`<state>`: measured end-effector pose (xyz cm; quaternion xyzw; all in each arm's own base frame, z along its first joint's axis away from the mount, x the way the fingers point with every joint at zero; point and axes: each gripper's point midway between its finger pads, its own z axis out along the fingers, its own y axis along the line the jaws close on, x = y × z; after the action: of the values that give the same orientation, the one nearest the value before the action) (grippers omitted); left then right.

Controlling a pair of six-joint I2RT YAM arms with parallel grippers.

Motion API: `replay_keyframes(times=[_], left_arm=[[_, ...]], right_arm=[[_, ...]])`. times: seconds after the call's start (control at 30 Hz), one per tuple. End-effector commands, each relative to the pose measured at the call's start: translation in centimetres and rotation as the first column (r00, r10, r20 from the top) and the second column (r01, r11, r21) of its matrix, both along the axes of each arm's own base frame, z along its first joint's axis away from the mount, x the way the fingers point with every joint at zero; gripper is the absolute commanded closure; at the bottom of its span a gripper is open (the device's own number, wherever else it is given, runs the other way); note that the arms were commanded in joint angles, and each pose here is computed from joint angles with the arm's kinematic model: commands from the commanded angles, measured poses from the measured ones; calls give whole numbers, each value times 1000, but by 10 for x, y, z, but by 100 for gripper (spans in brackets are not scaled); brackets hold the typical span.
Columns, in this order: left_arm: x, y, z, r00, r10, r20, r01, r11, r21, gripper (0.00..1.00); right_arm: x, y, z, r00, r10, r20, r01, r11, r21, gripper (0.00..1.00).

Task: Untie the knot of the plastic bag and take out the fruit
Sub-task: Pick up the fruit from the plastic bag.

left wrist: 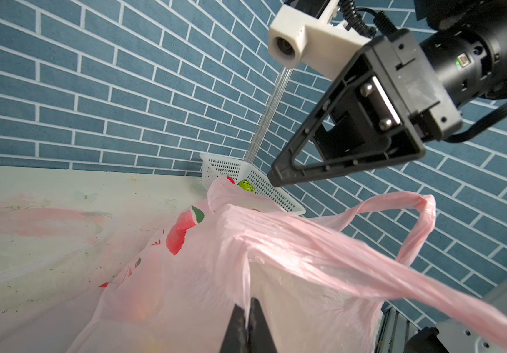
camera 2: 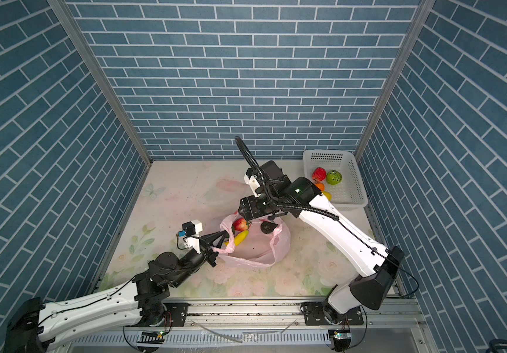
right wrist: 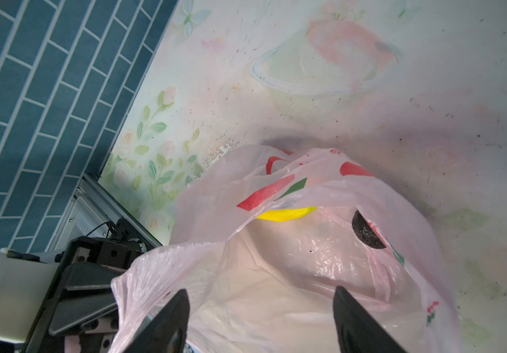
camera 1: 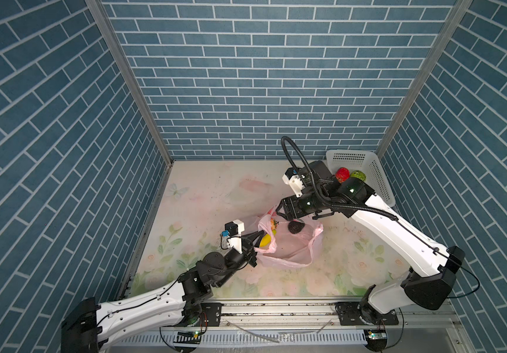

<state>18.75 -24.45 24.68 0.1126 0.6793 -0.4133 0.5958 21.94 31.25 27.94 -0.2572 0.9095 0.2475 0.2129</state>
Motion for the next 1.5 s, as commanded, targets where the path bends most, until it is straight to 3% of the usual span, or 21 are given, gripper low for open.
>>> replay_keyframes(times=[0.0,0.17,0.37,0.7,0.83,1.0,1.2,1.47], left_arm=[[1,1,10,1000,7,28,-6,1000,-25,93],[2,1,10,1000,8,27,-7,999,-32,93],[2,3,12,999,14,30,-13,999,-40,93],[2,0,14,999,8,36,-6,999,-51,93],[0,-6,16,999,-19,39,21,998,-60,93],[-3,-13,16,998,-56,34,59,995,-80,93],[-6,-17,13,996,-88,28,90,993,-78,93],[-16,-25,-4,986,-163,-19,162,986,-48,93]], right_arm=[[-14,-11,-43,999,-28,-40,22,989,-147,27],[-31,-21,-92,1000,7,-26,-14,957,-289,27],[-47,-37,-136,998,36,-51,-53,927,-372,28],[-54,-38,-172,991,102,-92,-132,895,-426,29],[-47,-20,-178,989,77,-130,-123,910,-397,29],[-33,0,-195,987,-5,-160,-54,931,-361,29],[7,-3,-203,983,-170,-65,137,928,-346,26],[73,-59,-194,880,-441,177,476,818,-323,19]])
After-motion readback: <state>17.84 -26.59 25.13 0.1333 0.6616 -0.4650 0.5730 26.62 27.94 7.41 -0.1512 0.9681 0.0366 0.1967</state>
